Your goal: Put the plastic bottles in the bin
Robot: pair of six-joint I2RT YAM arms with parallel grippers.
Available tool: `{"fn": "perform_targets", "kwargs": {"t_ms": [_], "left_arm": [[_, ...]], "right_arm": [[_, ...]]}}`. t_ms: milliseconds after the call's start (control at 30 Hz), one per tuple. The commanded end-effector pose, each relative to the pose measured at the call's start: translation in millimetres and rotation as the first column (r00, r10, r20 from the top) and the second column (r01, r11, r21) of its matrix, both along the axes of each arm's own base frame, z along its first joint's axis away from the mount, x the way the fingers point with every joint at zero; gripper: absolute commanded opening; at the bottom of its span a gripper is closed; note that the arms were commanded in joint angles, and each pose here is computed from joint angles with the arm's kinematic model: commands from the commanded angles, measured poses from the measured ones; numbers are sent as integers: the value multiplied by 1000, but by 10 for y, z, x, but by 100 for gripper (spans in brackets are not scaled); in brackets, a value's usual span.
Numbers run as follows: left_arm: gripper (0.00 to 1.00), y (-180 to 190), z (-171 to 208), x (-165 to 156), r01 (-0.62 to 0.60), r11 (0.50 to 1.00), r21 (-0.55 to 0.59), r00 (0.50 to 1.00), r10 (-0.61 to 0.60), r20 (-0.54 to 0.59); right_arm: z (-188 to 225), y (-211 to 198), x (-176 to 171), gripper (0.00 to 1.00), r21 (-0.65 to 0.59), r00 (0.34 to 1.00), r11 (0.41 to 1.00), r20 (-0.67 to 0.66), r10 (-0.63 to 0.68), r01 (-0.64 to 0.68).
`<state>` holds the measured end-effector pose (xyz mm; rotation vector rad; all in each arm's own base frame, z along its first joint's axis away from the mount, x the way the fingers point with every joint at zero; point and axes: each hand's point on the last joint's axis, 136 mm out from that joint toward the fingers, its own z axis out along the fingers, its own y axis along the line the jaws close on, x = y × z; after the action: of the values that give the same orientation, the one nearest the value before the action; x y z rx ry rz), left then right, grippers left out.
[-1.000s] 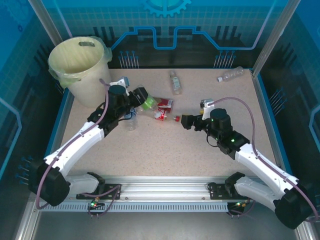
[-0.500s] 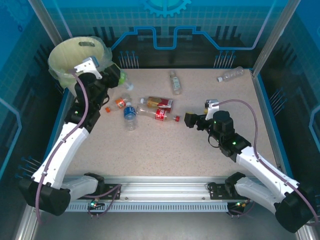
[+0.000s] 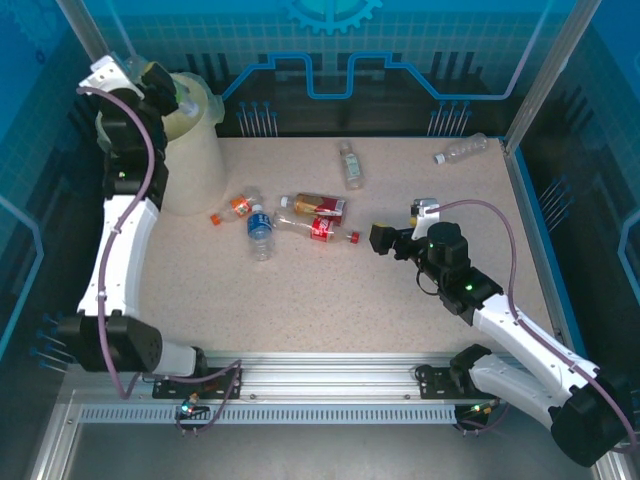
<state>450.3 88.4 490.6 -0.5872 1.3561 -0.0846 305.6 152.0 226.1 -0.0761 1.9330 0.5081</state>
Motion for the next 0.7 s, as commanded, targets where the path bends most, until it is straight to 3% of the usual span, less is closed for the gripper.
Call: {"fn": "perform_targets", "kwargs": {"t_ms": [0,167,433,667], "left_arm": [[51,200,-11,109,7,994,-108,1000,-4,28],[51,541,-351,392,-41,976,-216,999,39,-15],[52,778,-762,838,-110,972,-205,987,84,-135],[53,945,-1134,1082,-120,924,-363,986,68,-152]], "right_arm": [[157,-10,34,100,7,999,1000,44,4,-4],[163,45,-8,100,-9,998,999,36,48,-47],[135,42,-33,100,-11,999,999,7,50,-50],[162,-10,-37,100,-7,1000,1000,8,23,-23]]}}
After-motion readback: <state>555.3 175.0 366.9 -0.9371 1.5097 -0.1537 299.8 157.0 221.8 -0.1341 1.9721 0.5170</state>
